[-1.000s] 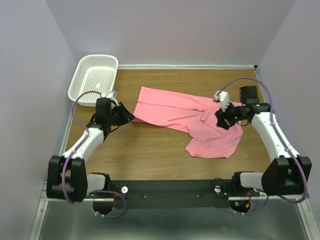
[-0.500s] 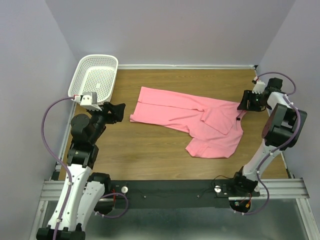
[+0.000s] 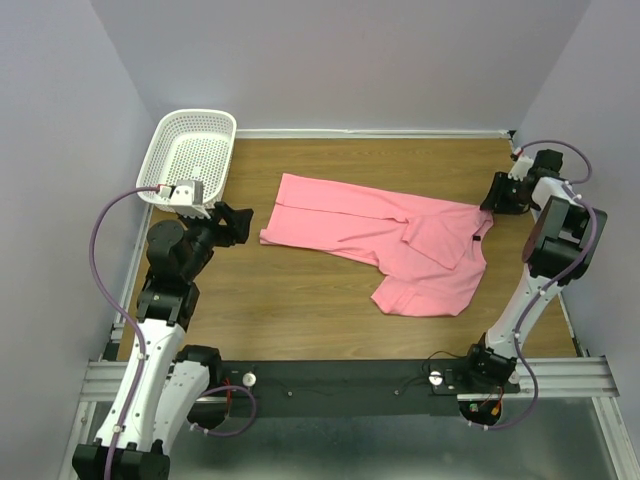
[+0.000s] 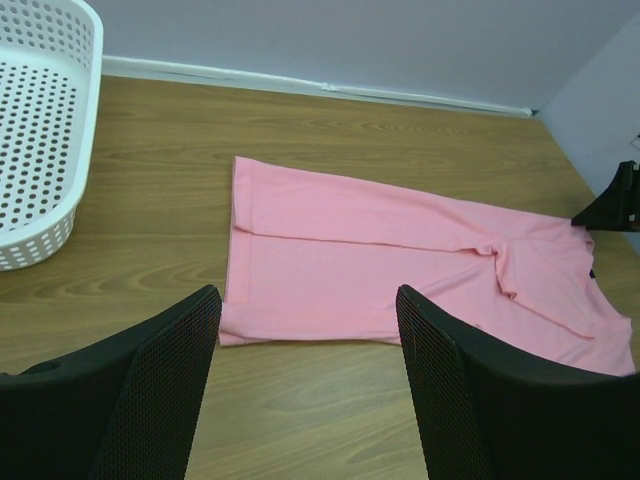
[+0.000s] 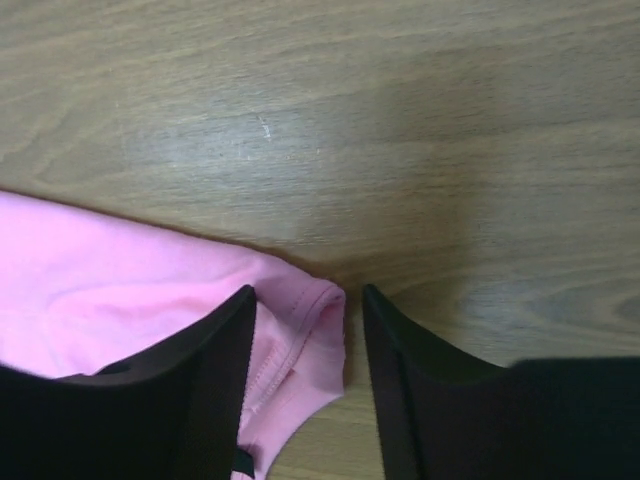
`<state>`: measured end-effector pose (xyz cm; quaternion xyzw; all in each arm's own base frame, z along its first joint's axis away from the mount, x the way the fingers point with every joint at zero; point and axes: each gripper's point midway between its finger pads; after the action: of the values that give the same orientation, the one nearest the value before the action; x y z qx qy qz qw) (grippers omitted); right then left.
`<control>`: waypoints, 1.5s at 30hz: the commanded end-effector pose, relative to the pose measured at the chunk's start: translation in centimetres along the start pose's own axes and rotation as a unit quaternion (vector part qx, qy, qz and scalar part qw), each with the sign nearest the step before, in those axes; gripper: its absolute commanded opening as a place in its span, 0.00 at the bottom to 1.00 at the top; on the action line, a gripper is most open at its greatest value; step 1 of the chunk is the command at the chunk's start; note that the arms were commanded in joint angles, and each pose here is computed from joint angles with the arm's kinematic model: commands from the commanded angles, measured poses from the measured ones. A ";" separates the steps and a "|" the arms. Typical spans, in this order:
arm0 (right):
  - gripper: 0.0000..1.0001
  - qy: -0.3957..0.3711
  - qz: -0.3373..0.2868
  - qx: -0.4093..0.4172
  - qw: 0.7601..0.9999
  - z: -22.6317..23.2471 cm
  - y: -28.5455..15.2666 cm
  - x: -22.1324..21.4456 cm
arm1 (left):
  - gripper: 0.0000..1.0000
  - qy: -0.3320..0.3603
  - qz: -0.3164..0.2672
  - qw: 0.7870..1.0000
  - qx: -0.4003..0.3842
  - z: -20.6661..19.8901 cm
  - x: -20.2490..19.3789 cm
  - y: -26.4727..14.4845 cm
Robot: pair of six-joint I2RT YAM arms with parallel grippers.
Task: Fold and stack the t-shirts
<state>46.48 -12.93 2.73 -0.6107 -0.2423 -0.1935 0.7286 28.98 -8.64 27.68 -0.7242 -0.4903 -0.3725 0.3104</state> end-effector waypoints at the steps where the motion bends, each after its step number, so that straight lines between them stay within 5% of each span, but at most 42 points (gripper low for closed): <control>1: 0.52 0.015 0.024 0.019 0.999 0.3 1.2 -2.0 | 0.78 0.010 0.004 1.000 -0.015 -0.6 0.0 -0.2; 3: 0.45 0.008 0.028 0.024 0.999 0.5 1.3 -2.4 | 0.78 0.009 0.006 1.000 -0.014 -0.5 -0.1 -0.1; 8: 0.03 -0.002 0.024 0.013 1.000 -0.7 2.1 -1.3 | 0.78 0.006 0.009 1.000 -0.009 -0.1 -0.3 0.2; 16: 0.01 -0.015 0.011 0.007 1.000 -3.4 7.1 3.2 | 0.77 -0.003 0.039 0.999 -0.001 0.8 -1.8 1.7; 23: 0.01 -0.083 -0.043 -0.094 0.991 -4.4 10.8 11.7 | 0.72 -0.017 0.081 0.997 0.004 2.0 -3.2 5.4; 24: 0.05 -0.086 -0.054 -0.125 0.987 -5.1 10.5 13.0 | 0.71 -0.027 0.103 0.994 0.015 2.9 -4.5 6.5; 25: 0.27 -0.092 -0.081 -0.137 0.983 -4.8 9.9 15.2 | 0.69 -0.032 0.105 0.994 0.014 2.6 -4.1 7.3; 27: 0.55 -0.092 -0.094 -0.148 0.980 -4.7 9.2 16.1 | 0.66 -0.043 0.136 0.989 0.037 3.9 -5.7 9.4; 29: 0.64 -0.105 -0.120 -0.156 0.975 -4.6 7.8 17.7 | 0.65 -0.042 0.143 0.988 0.038 3.3 -5.2 11.6; 34: 0.78 -0.161 -0.172 -0.097 0.967 -0.3 0.7 20.9 | 0.64 -0.037 0.213 0.968 0.131 7.0 -9.5 17.7; 39: 0.87 -0.233 -0.126 0.061 0.962 6.8 0.6 13.3 | 0.62 -0.020 0.242 0.951 0.191 10.4 -11.9 24.2; 45: 0.90 -0.254 -0.110 0.116 0.954 10.8 -0.7 9.5 | 0.60 -0.010 0.281 0.941 0.187 10.6 -16.0 27.4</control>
<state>54.64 -5.51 12.17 -0.5712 -0.4794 -0.1258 0.6543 53.23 -15.88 7.78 -0.7747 -0.3487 -0.1719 0.4987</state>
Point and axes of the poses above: each gripper's point midway between its finger pads, its own y axis out along the fingers, its own z axis along the line the jaws close on, x = y × z, and after that the axes turned 12 degrees about -y, right-handed
